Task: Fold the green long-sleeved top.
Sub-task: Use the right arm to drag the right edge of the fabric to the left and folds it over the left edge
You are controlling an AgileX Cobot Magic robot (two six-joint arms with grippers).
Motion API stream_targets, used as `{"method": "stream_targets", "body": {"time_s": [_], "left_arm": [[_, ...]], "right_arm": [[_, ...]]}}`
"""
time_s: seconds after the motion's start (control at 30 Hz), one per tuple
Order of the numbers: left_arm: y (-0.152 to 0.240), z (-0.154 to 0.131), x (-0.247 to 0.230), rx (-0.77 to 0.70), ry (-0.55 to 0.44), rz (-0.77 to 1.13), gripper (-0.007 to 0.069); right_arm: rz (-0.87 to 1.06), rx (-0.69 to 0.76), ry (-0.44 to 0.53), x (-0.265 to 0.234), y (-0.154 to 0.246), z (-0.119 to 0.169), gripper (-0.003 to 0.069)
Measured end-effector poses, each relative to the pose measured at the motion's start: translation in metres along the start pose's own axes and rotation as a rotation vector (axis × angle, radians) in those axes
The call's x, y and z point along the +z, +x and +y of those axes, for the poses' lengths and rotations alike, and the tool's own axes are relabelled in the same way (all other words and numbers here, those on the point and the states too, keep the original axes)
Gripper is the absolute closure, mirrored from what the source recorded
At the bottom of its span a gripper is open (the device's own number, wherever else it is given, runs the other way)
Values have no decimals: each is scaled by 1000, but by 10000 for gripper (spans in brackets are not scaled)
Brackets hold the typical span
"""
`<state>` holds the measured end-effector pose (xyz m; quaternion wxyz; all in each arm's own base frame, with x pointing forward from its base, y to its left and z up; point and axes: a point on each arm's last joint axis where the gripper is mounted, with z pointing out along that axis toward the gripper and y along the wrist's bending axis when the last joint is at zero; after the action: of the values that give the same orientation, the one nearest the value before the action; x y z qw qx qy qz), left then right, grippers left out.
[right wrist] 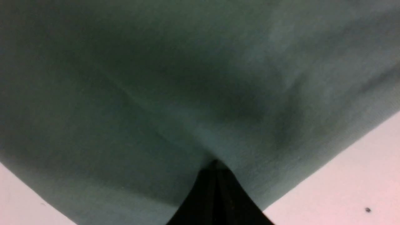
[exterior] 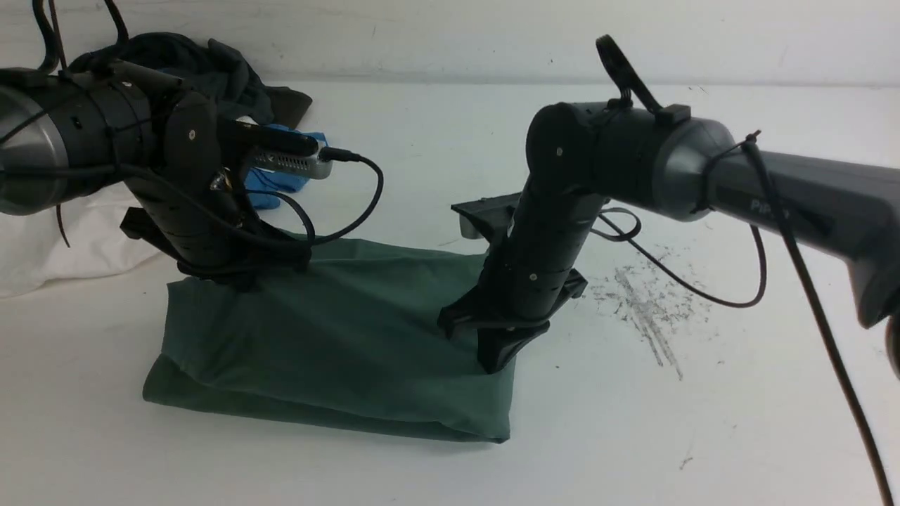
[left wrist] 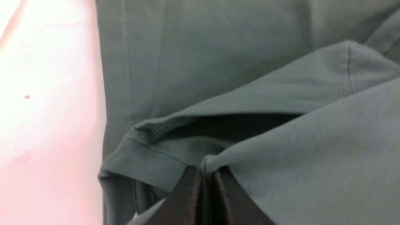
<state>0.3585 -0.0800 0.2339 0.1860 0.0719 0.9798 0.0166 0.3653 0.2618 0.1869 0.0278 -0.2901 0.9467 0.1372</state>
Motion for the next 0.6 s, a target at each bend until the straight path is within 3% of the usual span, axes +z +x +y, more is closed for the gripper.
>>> {"method": "stream_targets", "body": {"time_s": [0.6], "left_arm": [[-37,21,30,-128,18,103,587]], "right_arm": [[23,16,-8,25,-3,3,673]]}}
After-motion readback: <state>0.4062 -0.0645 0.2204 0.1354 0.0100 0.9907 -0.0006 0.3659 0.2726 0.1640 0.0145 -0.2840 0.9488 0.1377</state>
